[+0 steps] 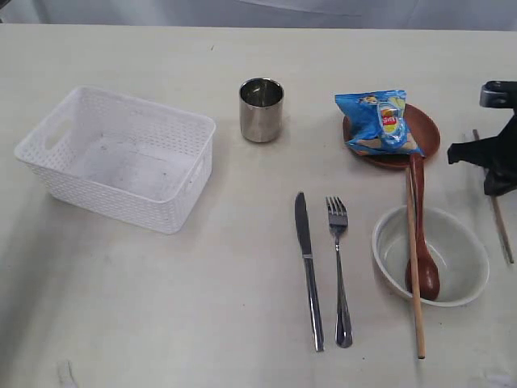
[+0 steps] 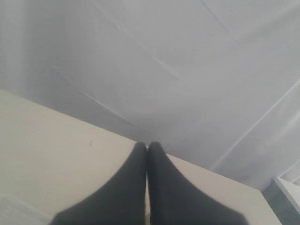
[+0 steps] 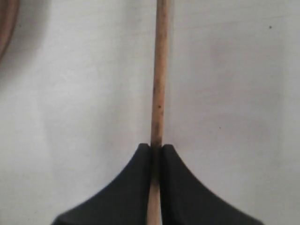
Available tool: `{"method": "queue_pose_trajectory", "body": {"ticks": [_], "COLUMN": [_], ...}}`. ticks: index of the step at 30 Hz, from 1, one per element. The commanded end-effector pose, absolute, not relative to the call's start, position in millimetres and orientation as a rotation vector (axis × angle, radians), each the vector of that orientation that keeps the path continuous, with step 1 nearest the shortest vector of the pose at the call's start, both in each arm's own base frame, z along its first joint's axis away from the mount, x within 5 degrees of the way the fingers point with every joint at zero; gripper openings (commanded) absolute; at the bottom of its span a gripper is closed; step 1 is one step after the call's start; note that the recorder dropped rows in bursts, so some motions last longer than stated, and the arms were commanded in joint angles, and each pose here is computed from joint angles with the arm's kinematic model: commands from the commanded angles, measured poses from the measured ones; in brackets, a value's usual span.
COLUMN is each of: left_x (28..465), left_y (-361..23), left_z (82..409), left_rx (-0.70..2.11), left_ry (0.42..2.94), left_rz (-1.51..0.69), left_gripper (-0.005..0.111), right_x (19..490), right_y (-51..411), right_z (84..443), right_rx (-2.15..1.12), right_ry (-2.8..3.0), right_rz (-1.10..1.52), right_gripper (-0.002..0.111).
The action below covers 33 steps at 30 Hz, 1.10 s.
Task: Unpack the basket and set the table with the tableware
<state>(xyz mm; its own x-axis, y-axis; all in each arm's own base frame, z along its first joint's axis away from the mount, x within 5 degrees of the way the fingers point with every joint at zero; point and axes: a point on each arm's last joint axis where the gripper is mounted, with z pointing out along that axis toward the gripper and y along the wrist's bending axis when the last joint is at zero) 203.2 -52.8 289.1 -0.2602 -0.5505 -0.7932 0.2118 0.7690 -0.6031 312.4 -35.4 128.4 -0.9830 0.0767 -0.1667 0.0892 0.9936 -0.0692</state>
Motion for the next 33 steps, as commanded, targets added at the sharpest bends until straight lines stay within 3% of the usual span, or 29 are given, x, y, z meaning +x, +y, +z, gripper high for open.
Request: {"method": "queue_pose_trajectory", "body": {"ticks": [1,19,27,33], "left_x": [203,203,202,196], "left_y": [-52,-51,-51,-52], "left_z": [287,284,281,268], "left_rx": [-0.271,-0.277,-0.284,-0.300], "left_ry": [1.700,1.731,1.741,1.728], "left_rz": [-0.727,-0.704,-0.704,-0.764], "left_gripper": [0.000,0.000,0.000,0.000], "right_x": [303,231,206,188], "right_y": [-33,11,57,71], "right_z": [167,281,292,259], "right_rx": [0.162,0.016,-0.077,0.077], "right_ry": [2.909,2.768,2.779,2.766], "right_rz": [-0.063,0.358,0.455,0.508], "right_gripper": [0.000,0.000,0.000,0.000]}}
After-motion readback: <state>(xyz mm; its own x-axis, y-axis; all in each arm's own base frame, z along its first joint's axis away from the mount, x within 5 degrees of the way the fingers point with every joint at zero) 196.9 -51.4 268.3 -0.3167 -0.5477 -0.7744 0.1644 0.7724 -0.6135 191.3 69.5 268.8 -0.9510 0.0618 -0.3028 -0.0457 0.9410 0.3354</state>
